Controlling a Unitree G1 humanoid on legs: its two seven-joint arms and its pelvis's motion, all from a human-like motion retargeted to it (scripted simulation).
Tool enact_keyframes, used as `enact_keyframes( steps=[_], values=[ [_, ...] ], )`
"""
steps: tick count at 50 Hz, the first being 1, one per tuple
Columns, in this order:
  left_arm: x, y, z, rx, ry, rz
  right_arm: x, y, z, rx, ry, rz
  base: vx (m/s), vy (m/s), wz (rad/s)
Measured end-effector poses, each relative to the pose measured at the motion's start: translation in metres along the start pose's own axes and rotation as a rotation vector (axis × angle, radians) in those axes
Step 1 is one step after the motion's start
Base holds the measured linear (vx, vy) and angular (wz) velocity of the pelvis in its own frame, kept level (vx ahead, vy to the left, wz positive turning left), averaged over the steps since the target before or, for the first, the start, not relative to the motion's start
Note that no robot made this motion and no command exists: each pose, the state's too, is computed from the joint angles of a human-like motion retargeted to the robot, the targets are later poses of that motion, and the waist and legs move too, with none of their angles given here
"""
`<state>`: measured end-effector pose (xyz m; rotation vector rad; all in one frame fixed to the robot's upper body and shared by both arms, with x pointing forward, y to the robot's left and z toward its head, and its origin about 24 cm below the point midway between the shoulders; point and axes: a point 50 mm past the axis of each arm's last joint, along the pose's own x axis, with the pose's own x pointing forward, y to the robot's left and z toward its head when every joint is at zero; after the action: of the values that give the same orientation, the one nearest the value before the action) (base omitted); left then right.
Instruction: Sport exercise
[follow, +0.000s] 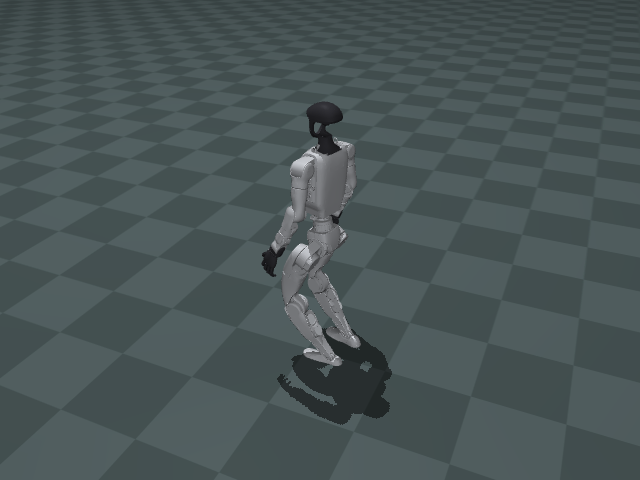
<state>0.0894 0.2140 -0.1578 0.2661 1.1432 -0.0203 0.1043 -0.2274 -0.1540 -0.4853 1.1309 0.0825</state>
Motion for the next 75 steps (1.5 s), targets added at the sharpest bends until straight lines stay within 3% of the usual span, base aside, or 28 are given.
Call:
enact_keyframes(
  steps=[7, 15, 23, 32, 40, 45, 49, 52, 55, 58, 61, 65, 69, 72, 75],
  values=[
    [-0.011, 0.009, -0.018, -0.063, -0.006, -0.005, -0.006, -0.013, -0.006, 0.015, -0.037, -0.019, 0.01, 0.00, 0.08],
    [-0.015, 0.031, -0.021, 0.054, -0.008, 0.060, -0.003, -0.032, 0.010, -0.022, -0.085, -0.086, -0.04, -0.01, 0.06],
    [-0.006, 0.018, -0.023, 0.085, 0.056, 0.081, 0.004, -0.005, 0.013, -0.005, -0.012, -0.075, -0.02, -0.04, 0.34],
    [-0.018, 0.008, -0.039, 0.019, 0.033, 0.059, -0.003, -0.019, 0.021, 0.010, -0.132, -0.126, 0.02, -0.03, 0.31],
    [-0.012, 0.008, -0.036, 0.028, 0.084, 0.042, -0.003, -0.014, 0.067, 0.108, -0.277, -0.058, -0.08, -0.01, 0.25],
    [-0.006, 0.027, -0.047, -0.187, 0.264, 0.105, 0.009, -0.015, 0.031, 0.336, -0.012, -0.067, -0.07, -0.01, 0.62],
    [-0.034, 0.141, -0.050, -0.516, 0.197, 0.536, -0.018, -0.117, -0.045, 0.709, 0.186, -0.561, 0.17, 0.03, 0.16],
    [-0.099, 0.253, -0.035, -0.634, 0.038, 0.965, -0.080, -0.222, -0.083, 0.816, 0.198, -1.029, 0.15, 0.03, 0.60],
    [-0.212, 0.353, 0.006, -0.571, -0.169, 1.400, -0.185, -0.328, -0.082, 0.705, 0.099, -1.472, 0.11, 0.03, 0.53],
    [-0.360, 0.401, 0.072, -0.347, -0.391, 1.844, -0.325, -0.402, -0.031, 0.408, -0.064, -1.924, 0.02, 0.03, 0.36],
    [-0.500, 0.383, 0.153, -0.030, -0.569, 2.241, -0.462, -0.415, 0.058, 0.037, -0.235, -2.329, 0.01, 0.03, 0.29],
    [-0.632, 0.290, 0.237, 0.417, -0.713, 2.646, -0.598, -0.345, 0.179, -0.470, -0.486, -2.749, -0.03, 0.03, 0.15],
    [-0.648, 0.238, 0.256, 0.696, -0.866, 2.848, -0.635, -0.268, 0.214, -0.825, -0.688, -3.046, -0.09, 0.06, 0.18],
    [-0.655, 0.234, 0.251, 0.680, -0.839, 2.848, -0.648, -0.256, 0.207, -0.795, -0.665, -3.091, -0.07, 0.05, 0.10],
    [-0.657, 0.276, 0.216, 0.395, -0.704, 2.655, -0.660, -0.293, 0.167, -0.450, -0.526, -2.948, 0.00, 0.04, 0.06]
  ],
)
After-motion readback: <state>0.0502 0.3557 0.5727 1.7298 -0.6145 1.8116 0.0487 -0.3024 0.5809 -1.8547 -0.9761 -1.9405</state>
